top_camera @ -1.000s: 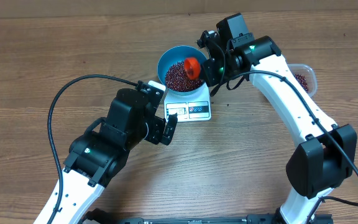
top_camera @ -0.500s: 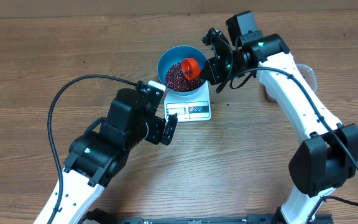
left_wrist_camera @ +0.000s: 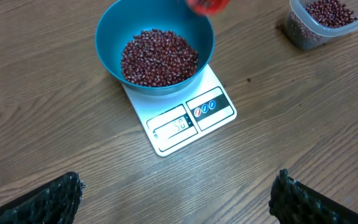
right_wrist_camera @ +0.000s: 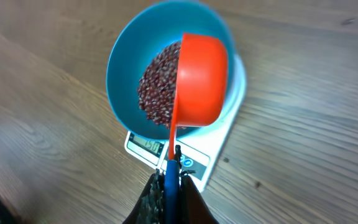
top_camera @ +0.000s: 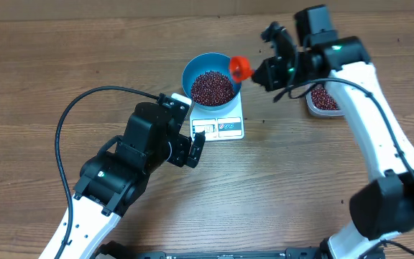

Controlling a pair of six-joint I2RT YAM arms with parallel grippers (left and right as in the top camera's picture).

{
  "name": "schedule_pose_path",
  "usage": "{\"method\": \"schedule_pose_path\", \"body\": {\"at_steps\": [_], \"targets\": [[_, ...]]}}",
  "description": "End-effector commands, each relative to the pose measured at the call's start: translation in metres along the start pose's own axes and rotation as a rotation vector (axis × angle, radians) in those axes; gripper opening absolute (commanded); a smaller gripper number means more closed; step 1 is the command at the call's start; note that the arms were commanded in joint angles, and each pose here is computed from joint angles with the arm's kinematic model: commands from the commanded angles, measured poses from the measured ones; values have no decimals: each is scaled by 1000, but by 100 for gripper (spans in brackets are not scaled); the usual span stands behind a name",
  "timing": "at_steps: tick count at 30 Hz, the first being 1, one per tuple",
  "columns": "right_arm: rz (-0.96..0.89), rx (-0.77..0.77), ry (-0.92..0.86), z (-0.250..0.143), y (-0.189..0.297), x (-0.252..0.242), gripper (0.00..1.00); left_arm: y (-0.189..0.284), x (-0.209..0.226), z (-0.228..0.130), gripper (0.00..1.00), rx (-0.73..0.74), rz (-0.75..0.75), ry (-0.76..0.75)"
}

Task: Scoop item into bowl and weigh 150g on scale
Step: 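Carry the empty scoop right back to the bean tub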

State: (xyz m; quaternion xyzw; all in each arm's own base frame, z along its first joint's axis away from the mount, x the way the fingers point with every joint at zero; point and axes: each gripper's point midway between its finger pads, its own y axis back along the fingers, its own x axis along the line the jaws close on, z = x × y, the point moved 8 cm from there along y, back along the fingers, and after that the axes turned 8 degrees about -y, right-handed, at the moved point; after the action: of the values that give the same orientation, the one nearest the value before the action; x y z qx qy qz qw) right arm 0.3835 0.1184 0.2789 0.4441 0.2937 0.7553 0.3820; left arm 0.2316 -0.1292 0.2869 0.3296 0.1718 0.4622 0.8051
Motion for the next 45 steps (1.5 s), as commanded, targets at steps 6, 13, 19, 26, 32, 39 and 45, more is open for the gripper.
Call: {"method": "schedule_pose_path", "body": {"at_steps": [6,13,19,26,32,39,45], "targets": [[-160,-122,-77,2,67,-35,4,-1,2,-2,100,6,12,-3],[-270,-126,-196,-9,92,-82,3,-1,2,-2,99,6,12,-3],[-332,-133,-283,-20,113,-113,4,-1,2,-2,100,6,12,-3],[-440,-90,-353,-35,125,-133,4,-1,2,-2,100,6,12,-3],[-500,-74,-359,-38,126,-137,4,-1,2,-2,99,6,12,-3],[-626,-32,-421,-48,132,-144,4,-1,2,-2,99,6,12,-3],[-730,-6,-482,-56,137,-149,4,-1,2,-2,99,6,12,-3]]}}
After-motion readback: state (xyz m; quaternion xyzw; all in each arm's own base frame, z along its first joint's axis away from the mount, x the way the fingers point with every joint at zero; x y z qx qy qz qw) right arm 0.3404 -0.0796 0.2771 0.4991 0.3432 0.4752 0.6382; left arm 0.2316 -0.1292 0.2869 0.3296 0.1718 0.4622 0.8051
